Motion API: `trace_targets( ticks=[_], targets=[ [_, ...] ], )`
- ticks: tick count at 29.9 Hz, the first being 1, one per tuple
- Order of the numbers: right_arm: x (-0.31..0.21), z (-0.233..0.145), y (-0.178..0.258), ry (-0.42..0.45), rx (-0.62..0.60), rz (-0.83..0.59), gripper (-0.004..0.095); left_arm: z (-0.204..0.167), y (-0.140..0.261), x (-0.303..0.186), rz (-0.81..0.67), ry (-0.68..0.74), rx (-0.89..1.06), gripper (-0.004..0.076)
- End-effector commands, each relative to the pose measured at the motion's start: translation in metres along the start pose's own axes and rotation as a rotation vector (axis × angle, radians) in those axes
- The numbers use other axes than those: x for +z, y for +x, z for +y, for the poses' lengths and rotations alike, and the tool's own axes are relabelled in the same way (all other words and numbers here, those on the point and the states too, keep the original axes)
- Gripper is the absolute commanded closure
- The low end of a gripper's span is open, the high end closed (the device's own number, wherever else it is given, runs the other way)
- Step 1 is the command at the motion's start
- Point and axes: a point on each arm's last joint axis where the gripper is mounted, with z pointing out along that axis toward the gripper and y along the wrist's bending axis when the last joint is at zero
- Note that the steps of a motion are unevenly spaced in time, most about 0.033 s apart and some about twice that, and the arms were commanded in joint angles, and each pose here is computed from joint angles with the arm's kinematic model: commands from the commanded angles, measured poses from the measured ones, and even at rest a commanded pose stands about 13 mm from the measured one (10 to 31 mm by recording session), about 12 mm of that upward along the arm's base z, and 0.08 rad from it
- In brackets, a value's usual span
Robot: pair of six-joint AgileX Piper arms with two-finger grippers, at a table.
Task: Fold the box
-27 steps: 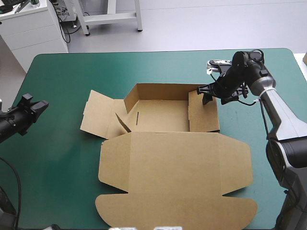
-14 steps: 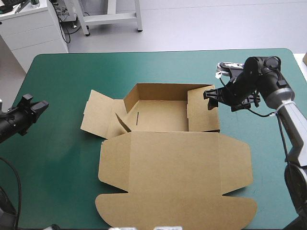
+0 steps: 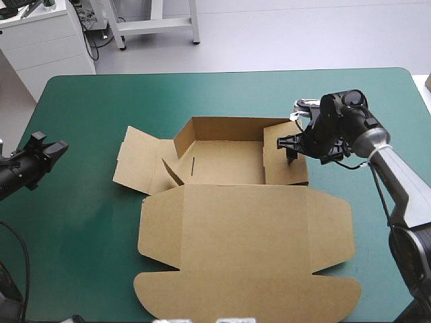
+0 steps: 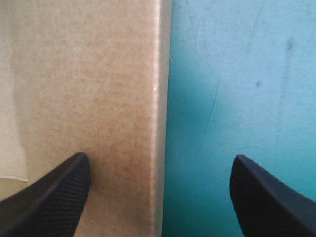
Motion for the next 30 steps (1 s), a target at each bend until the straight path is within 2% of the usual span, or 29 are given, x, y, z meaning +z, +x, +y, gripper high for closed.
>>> trace_targets(
  ticks=[1, 6, 17, 19, 22, 30],
  targets=[
    [-0.008, 0.002, -0.007, -0.012, -0.005, -0.069, 0.0187, -0.021, -0.003, -0.007, -0.041, 0.086, 0.009, 0.0741],
    [0.009, 0.005, -0.014, -0.031, 0.002, -0.031, 0.0187, -0.021, -0.004, -0.007, -0.042, 0.087, 0.006, 0.0741],
    [0.011, 0.008, -0.015, -0.045, 0.003, -0.002, 0.0204, -0.010, -0.005, 0.000, -0.012, 0.084, -0.029, 0.0743],
    [0.012, 0.008, -0.014, -0.046, 0.002, 0.005, 0.0269, -0.009, -0.005, 0.001, -0.010, 0.083, -0.031, 0.0743],
    [0.018, 0.009, -0.013, -0.055, -0.013, 0.038, 0.0418, -0.009, -0.005, 0.001, -0.010, 0.082, -0.033, 0.0743],
    [0.020, 0.011, -0.014, -0.072, -0.036, 0.082, 0.0934, -0.008, -0.005, 0.001, -0.009, 0.081, -0.035, 0.0743]
  ],
)
